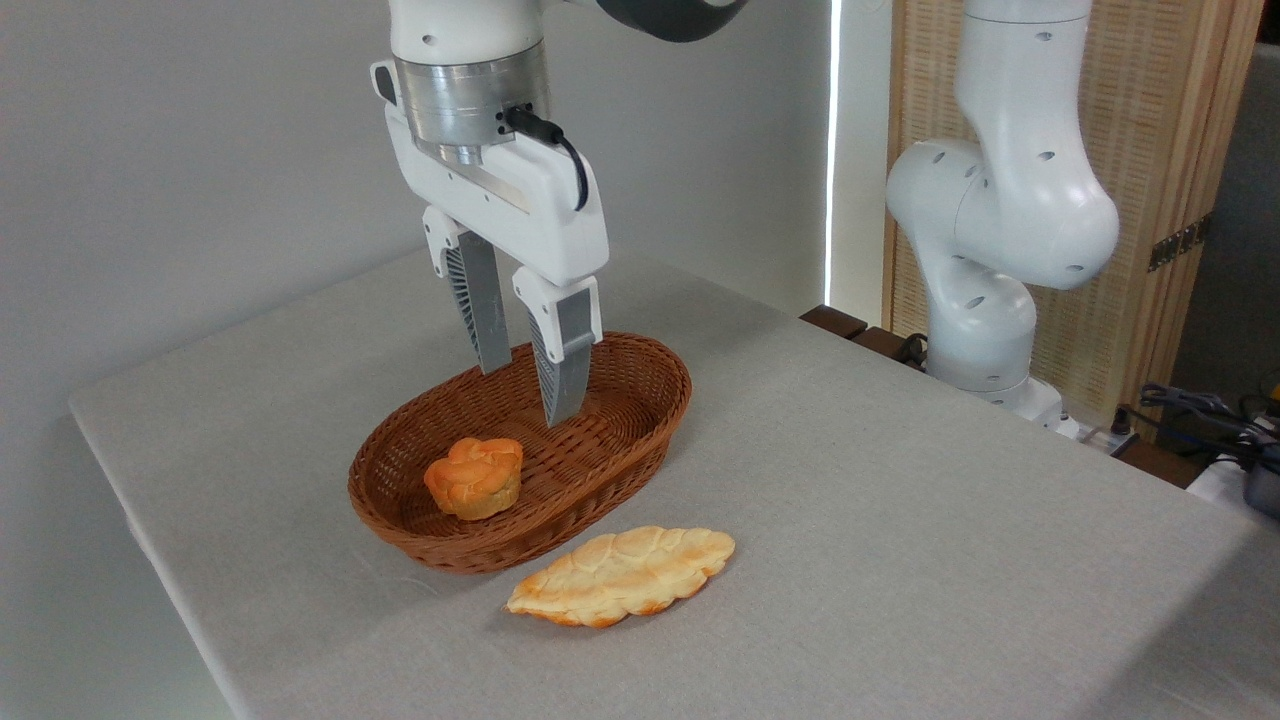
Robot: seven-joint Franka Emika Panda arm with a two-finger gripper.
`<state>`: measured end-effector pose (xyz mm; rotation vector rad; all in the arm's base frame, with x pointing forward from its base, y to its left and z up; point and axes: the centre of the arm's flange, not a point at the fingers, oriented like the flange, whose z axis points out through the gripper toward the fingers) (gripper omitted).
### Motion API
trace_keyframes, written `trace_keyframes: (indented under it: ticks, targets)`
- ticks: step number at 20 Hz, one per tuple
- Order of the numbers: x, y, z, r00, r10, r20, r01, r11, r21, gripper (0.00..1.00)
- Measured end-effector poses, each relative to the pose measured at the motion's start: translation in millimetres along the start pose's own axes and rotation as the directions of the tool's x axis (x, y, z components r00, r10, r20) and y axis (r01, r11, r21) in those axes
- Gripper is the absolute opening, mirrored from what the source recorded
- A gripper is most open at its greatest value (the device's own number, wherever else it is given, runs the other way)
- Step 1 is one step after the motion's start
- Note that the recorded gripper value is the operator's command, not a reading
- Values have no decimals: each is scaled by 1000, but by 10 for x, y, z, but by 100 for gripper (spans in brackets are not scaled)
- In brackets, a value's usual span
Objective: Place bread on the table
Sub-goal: 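Lower the bread slice onto the table, open the gripper, raise it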
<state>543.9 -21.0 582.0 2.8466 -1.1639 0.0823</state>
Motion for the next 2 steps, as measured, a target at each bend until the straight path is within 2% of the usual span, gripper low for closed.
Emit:
trace_keyframes:
  ticks: [2]
  targets:
    - [-6,-13,8,999,-45,1,45,999,-1,100]
